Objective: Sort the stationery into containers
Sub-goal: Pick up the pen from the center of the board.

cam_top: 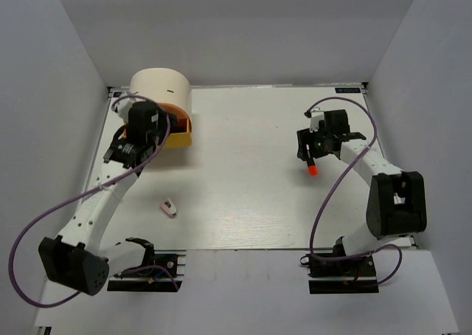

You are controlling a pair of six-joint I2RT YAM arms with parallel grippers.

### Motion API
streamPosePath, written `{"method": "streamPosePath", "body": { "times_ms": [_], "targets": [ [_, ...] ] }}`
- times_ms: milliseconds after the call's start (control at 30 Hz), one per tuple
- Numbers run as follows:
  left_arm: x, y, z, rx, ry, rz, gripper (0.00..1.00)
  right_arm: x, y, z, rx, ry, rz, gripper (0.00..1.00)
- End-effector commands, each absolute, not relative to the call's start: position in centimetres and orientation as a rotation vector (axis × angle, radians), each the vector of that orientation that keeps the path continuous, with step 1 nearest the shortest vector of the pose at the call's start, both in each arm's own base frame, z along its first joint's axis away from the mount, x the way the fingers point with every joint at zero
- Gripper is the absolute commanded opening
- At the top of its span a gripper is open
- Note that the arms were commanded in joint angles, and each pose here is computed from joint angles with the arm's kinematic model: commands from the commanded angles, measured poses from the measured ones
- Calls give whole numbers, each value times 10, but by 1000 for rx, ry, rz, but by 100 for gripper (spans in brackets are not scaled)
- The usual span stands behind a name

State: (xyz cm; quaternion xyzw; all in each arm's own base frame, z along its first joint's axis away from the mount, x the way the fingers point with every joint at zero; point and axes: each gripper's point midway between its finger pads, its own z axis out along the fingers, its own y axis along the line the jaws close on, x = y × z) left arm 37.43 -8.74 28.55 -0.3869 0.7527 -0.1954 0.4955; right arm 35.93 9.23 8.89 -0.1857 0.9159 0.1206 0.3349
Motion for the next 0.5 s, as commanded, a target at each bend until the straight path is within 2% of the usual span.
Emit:
{"method": "streamPosePath", "body": {
  "times_ms": [0, 33, 133, 267, 467],
  "targets": [
    [327, -93, 245, -724, 2022, -443, 64, 361, 89, 88, -450, 2472, 306, 70],
    [312, -90, 238, -719, 2021, -455, 75, 363, 89, 86, -444, 2490, 299, 70],
    [285, -82, 211, -727, 2067, -426, 79, 365, 81, 70, -422, 2550, 246, 69],
    [258, -72, 198, -751, 2062, -424, 79, 370, 69, 53, -404, 2596, 162, 64],
    [240, -65, 184, -778, 2049, -427, 81, 378, 61, 28, -400, 2647, 95, 63]
  ]
}}
